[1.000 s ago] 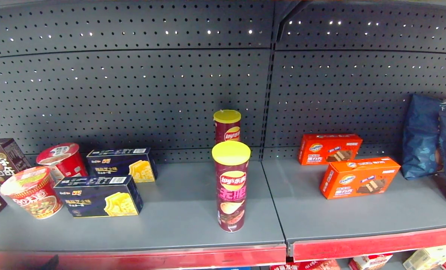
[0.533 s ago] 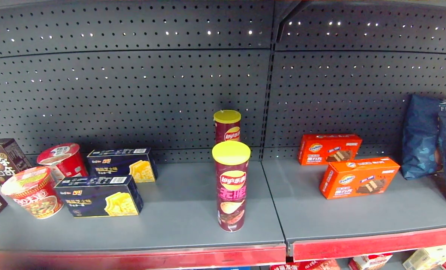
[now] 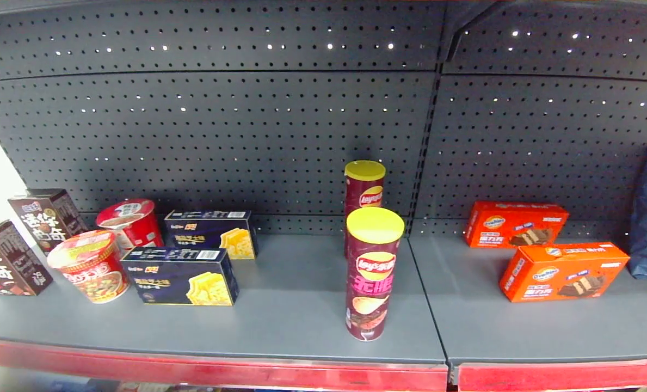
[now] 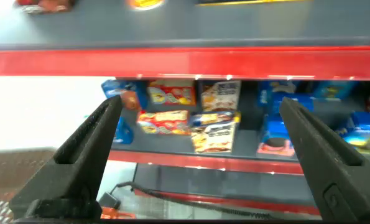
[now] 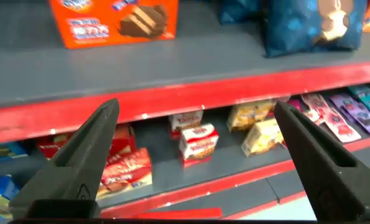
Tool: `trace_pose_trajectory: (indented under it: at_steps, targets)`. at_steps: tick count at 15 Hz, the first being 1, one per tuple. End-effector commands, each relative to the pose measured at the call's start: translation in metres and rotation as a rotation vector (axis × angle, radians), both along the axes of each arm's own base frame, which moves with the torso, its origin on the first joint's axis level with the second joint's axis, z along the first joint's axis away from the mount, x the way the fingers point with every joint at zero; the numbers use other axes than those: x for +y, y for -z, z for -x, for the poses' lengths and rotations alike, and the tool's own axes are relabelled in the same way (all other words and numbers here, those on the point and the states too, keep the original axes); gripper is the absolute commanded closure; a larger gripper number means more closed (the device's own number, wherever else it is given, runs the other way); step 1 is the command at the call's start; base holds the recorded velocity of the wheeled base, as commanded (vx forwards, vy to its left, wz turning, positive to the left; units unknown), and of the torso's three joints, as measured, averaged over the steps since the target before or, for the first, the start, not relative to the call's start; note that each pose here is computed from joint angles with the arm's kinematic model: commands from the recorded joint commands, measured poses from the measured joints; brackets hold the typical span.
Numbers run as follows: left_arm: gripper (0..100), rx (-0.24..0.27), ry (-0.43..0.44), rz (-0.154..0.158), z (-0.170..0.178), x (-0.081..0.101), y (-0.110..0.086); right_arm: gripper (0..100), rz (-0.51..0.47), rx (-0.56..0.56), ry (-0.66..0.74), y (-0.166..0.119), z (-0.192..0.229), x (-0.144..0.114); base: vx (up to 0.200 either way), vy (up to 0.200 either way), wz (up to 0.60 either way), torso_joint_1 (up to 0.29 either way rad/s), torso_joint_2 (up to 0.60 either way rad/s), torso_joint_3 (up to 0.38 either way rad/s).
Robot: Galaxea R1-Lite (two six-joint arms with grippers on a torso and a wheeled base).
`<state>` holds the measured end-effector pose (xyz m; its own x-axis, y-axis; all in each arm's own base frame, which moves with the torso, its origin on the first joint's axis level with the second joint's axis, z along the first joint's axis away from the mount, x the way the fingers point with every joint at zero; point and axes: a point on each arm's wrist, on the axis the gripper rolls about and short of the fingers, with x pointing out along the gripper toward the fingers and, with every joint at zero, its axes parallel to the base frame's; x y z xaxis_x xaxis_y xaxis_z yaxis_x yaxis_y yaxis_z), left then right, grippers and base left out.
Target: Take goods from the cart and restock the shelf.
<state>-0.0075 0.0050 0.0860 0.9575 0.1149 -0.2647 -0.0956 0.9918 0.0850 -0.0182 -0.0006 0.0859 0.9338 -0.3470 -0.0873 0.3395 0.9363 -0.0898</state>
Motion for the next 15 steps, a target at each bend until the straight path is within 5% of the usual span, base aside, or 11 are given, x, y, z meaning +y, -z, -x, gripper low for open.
trace_pose_trajectory:
  at_steps: [1,6,11,15]
  targets:
    - [0,-0.072,0.005,0.007,0.006,0.0004,-0.0018,0,0.0,0.007,-0.004,0.0001,-0.0005,-0.0001,0.0,0.0,0.0,0.0,0.0,0.0]
    - [0,-0.144,0.024,0.009,0.0122,0.0011,-0.0007,0,-0.001,0.006,-0.004,0.0001,-0.0005,-0.0001,0.0,0.0,0.0,0.0,0.0,0.0]
    - [0,-0.129,0.018,-0.008,0.0129,0.0012,-0.0012,0,-0.02,-0.001,-0.001,0.0003,-0.0006,-0.0001,0.0,0.0,0.0,0.0,0.0,0.0]
    - [0,-0.109,0.028,-0.012,0.015,0.0014,-0.0025,0,-0.017,0.001,-0.004,0.0001,-0.0005,0.0,-0.15,0.0,0.0,0.008,0.0,0.002]
